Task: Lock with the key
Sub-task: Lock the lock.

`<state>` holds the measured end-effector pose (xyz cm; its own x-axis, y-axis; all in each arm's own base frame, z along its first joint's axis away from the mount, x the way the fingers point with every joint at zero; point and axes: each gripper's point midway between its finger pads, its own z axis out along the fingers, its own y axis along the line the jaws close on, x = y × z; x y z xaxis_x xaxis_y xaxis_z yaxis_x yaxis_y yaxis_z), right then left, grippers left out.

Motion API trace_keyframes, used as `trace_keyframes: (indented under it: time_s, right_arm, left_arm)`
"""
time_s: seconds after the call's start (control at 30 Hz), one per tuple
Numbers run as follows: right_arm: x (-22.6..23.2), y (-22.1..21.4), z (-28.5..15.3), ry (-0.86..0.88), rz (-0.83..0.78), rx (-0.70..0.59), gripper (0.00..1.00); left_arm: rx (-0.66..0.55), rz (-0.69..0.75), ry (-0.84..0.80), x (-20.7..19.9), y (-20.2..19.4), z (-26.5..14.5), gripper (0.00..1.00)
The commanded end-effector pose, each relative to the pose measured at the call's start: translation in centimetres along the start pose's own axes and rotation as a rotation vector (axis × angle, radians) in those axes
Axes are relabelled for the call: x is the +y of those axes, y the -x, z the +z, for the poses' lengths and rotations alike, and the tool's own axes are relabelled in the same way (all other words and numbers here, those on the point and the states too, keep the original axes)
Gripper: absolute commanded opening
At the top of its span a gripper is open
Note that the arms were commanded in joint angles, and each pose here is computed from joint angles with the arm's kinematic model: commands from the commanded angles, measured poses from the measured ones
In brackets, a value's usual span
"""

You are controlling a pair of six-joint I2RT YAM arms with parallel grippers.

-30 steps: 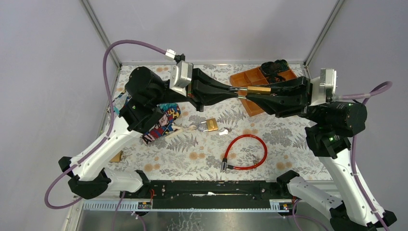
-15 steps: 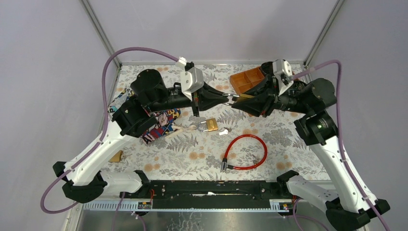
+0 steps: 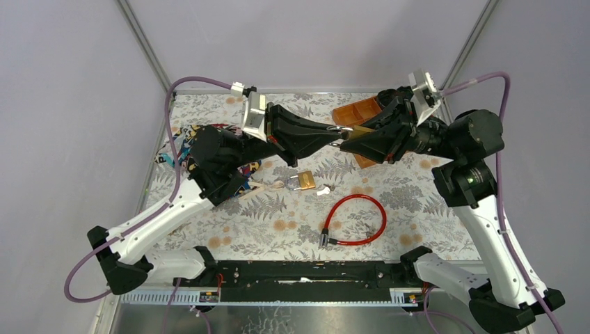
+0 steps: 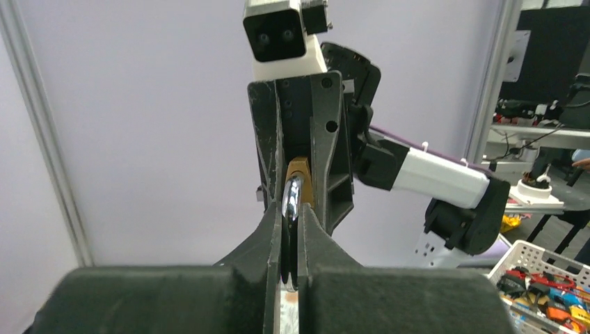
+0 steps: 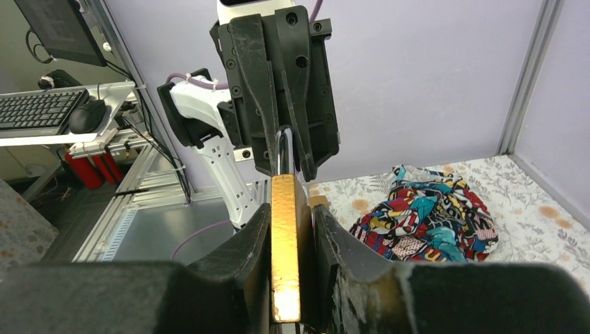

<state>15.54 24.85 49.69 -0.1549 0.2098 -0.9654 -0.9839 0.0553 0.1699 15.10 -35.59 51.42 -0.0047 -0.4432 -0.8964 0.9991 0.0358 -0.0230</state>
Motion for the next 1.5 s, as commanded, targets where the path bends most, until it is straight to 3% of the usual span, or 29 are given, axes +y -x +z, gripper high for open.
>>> trace_keyframes:
  time_s: [0.0, 0.17, 0.33, 0.5, 0.63, 0.67, 0.73, 0.9, 0.93, 1.03, 1.07, 1.27, 1.47]
  right_arm:
    - [-7.2, 2.7, 2.3, -0.275, 0.052, -0.169, 0.00]
    - [-5.7, 2.1, 1.0, -0.282, -0.022, -0.092, 0.00]
    - [-3.8, -0.1, -0.3, -0.247, -0.078, 0.019, 0.00]
    - [-3.0, -1.3, -0.8, -0.220, -0.079, 0.084, 0.00]
    - [-3.3, -1.7, -0.7, -0.222, -0.068, 0.099, 0.00]
    - [-3.4, -1.7, -0.7, -0.224, -0.068, 0.099, 0.00]
    - [-3.4, -1.7, -0.8, -0.230, -0.073, 0.098, 0.00]
    - [-3.7, -2.2, -1.1, -0.255, -0.070, 0.121, 0.00]
    - [-3.9, -2.5, -1.4, -0.270, -0.069, 0.135, 0.10]
    - [-3.4, -4.4, -2.7, -0.278, -0.100, 0.212, 0.93]
    - [-3.5, -4.8, -3.2, -0.302, -0.114, 0.233, 0.99]
    - [-2.8, -8.8, -6.5, -0.359, -0.121, 0.387, 0.99]
    - [-3.3, -14.6, -8.8, -0.341, -0.121, 0.544, 0.93]
  left_arm:
    - [0.439, -0.365, -0.398, -9.0, -16.7, -1.1, 0.00]
    - [0.407, -0.285, -0.373, -7.6, -15.0, -1.8, 0.00]
    - [0.517, -0.079, -0.328, -4.7, -15.1, -4.2, 0.00]
    - [0.558, -0.026, -0.287, -3.2, -14.3, -5.2, 0.00]
    - [0.540, -0.024, -0.279, -3.1, -13.6, -4.8, 0.12]
    - [0.532, -0.021, -0.279, -3.1, -13.4, -4.7, 0.12]
    - [0.523, -0.015, -0.274, -3.1, -13.1, -4.6, 0.00]
    - [0.488, 0.084, -0.221, -1.8, -11.5, -4.4, 0.00]
    - [0.462, 0.114, -0.197, -1.1, -10.5, -4.2, 0.00]
    - [0.407, 0.183, -0.155, 0.7, -7.4, -4.0, 0.00]
    - [0.404, 0.202, -0.155, 1.0, -6.5, -4.0, 0.00]
    - [0.505, 0.261, -0.189, 1.3, -7.1, -6.0, 0.00]
    - [0.526, 0.293, -0.177, 1.5, -7.4, -6.7, 0.00]
